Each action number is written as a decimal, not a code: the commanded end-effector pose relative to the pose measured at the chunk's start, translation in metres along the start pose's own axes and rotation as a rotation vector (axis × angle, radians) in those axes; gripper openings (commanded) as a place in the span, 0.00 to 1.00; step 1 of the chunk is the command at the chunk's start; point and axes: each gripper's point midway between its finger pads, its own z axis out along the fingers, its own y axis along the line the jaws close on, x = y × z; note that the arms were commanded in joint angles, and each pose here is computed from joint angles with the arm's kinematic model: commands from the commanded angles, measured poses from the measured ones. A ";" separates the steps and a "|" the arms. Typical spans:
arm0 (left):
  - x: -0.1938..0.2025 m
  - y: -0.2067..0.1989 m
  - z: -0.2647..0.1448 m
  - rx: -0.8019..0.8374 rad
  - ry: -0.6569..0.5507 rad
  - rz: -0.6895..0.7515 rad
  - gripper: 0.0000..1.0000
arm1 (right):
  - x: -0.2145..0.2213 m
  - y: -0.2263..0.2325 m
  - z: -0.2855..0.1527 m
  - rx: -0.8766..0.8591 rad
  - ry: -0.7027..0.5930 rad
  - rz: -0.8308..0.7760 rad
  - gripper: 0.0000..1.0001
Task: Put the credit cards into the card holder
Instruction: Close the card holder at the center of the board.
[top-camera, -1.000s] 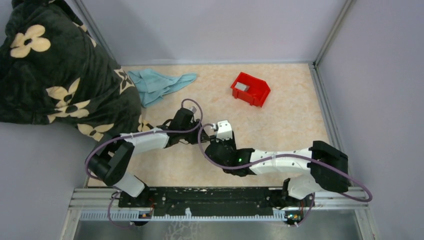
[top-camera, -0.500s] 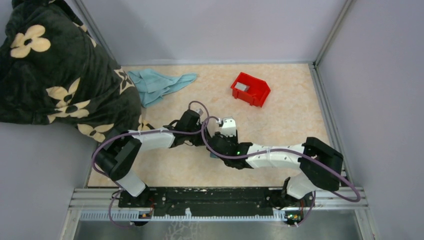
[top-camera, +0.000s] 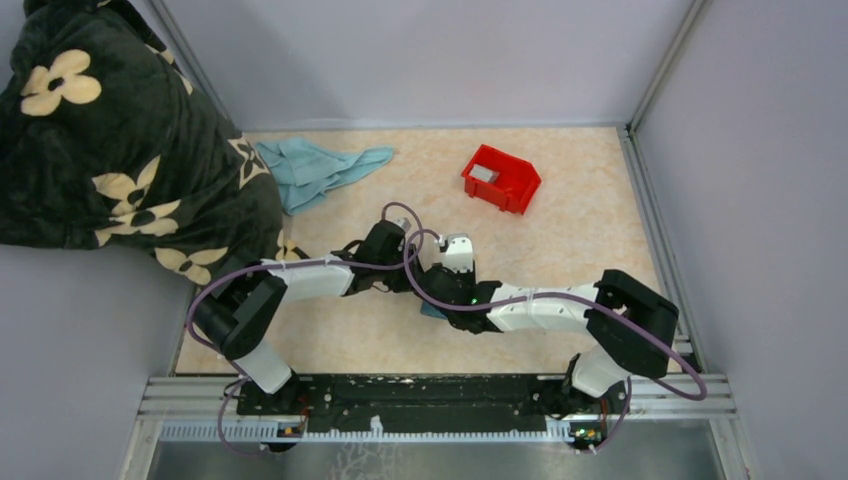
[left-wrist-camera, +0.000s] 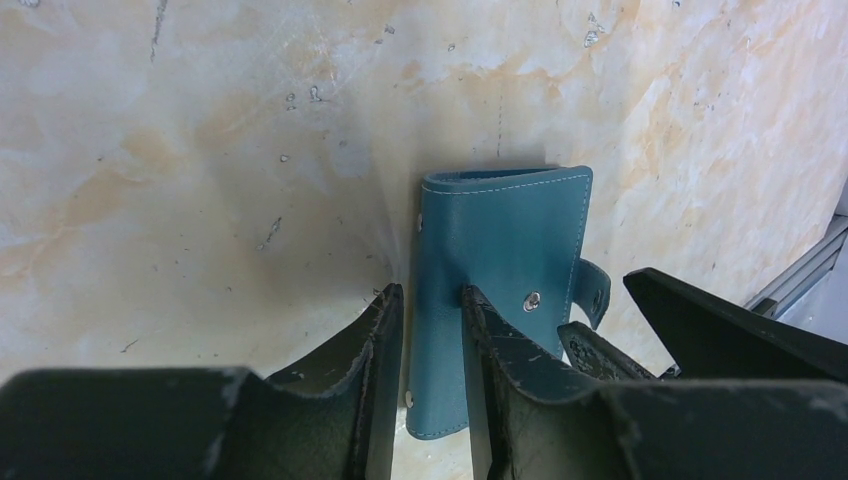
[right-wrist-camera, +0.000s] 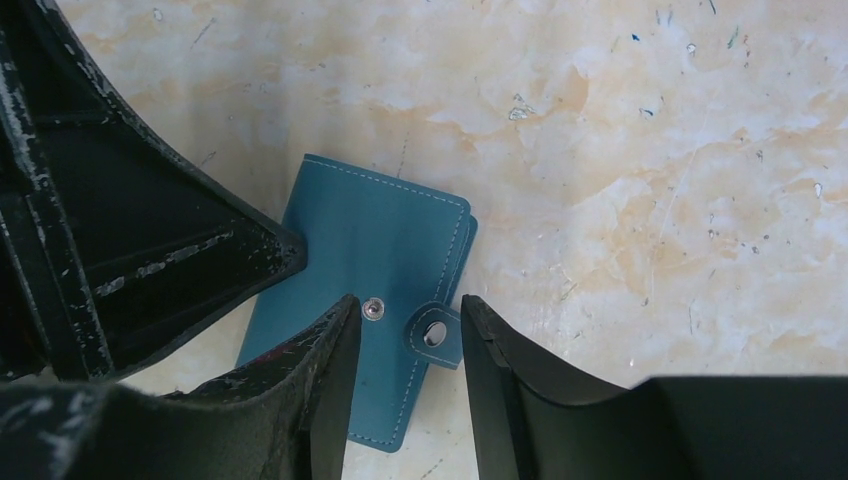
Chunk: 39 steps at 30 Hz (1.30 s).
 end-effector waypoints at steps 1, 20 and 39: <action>-0.001 -0.002 0.002 -0.011 -0.003 0.027 0.34 | -0.012 0.005 0.003 -0.005 -0.018 0.055 0.42; 0.013 0.007 0.004 -0.079 0.010 -0.018 0.34 | -0.002 0.001 -0.001 0.005 0.025 0.079 0.29; 0.026 0.009 0.002 -0.104 0.006 -0.047 0.34 | 0.002 0.001 -0.001 0.015 0.044 0.069 0.15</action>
